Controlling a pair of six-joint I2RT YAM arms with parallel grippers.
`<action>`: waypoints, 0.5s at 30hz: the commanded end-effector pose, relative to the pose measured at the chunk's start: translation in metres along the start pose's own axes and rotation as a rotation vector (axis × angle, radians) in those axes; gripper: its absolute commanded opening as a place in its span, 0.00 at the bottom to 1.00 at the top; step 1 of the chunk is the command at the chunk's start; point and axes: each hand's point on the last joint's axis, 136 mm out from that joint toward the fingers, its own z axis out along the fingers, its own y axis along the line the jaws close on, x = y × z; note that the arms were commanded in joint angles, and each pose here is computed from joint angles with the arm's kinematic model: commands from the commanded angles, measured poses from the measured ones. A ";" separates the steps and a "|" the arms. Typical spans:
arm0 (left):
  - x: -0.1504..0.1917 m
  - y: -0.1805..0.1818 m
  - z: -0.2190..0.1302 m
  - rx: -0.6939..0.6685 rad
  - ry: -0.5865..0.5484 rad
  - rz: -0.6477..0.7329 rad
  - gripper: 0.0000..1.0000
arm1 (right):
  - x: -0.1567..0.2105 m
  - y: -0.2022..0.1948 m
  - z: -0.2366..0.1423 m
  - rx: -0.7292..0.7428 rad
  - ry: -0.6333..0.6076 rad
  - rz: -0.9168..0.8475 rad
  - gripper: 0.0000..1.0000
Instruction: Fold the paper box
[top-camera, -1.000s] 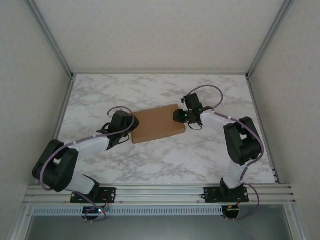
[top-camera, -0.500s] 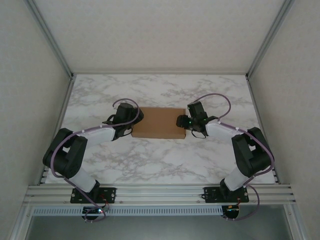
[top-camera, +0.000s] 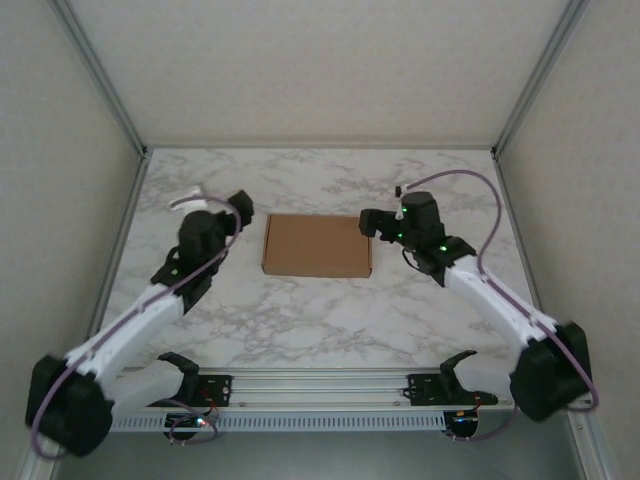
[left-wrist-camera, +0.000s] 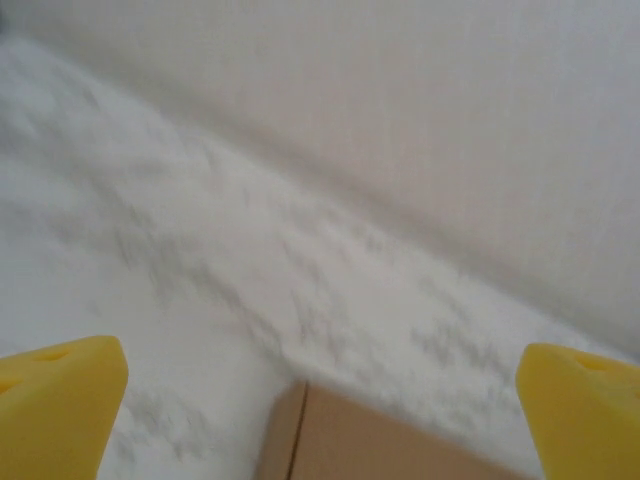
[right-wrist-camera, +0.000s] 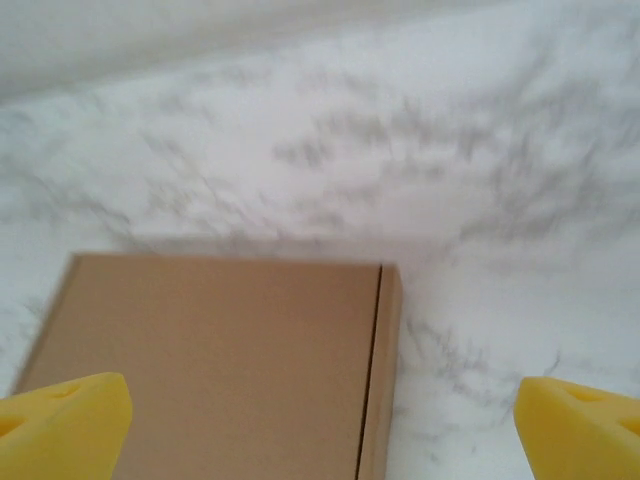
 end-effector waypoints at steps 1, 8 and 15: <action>-0.053 0.034 -0.019 -0.166 -0.278 0.077 1.00 | -0.034 -0.022 -0.030 0.129 -0.175 -0.112 0.99; 0.004 0.113 0.035 -0.240 -0.102 0.380 1.00 | -0.041 -0.011 -0.017 0.068 -0.340 -0.469 0.99; 0.041 0.171 0.037 -0.266 -0.132 0.269 0.99 | 0.007 -0.074 0.023 0.188 -0.269 -0.413 0.99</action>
